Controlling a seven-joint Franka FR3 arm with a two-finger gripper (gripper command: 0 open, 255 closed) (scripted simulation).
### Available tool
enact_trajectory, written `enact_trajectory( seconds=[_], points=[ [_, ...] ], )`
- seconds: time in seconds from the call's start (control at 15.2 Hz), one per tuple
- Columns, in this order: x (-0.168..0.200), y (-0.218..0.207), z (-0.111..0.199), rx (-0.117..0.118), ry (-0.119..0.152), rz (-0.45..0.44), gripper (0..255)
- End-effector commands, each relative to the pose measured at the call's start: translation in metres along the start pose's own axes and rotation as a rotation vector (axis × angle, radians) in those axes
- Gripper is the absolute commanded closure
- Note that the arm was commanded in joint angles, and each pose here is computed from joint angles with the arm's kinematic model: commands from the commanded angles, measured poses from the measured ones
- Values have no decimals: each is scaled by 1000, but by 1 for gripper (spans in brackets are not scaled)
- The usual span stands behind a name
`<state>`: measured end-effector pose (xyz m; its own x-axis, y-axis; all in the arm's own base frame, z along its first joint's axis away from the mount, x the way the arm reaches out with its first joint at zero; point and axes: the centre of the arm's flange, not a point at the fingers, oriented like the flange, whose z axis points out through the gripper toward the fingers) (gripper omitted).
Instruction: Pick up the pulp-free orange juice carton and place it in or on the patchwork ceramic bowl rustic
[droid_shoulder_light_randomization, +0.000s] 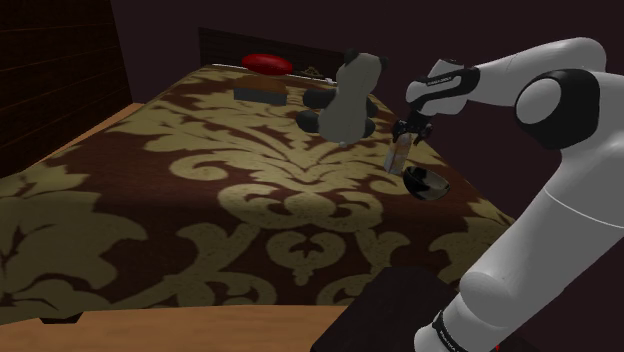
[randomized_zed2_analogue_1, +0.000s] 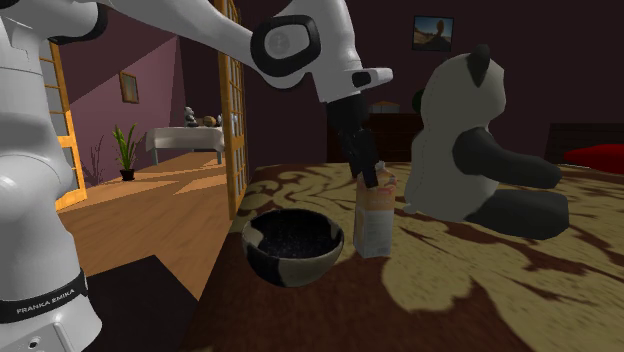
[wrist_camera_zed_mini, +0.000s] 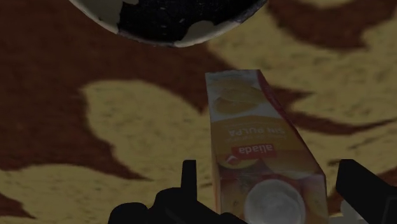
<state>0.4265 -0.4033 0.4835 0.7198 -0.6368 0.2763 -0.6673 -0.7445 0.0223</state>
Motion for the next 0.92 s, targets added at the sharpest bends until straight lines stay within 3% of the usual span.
enact_trajectory(
  seconds=[0.0,0.46,0.53,0.86],
  points=[
    [1,-1,7,0,1,0,0],
    [1,-1,7,0,1,0,0],
    [1,-1,7,0,1,0,255],
    [1,-1,7,0,1,0,255]
  ],
)
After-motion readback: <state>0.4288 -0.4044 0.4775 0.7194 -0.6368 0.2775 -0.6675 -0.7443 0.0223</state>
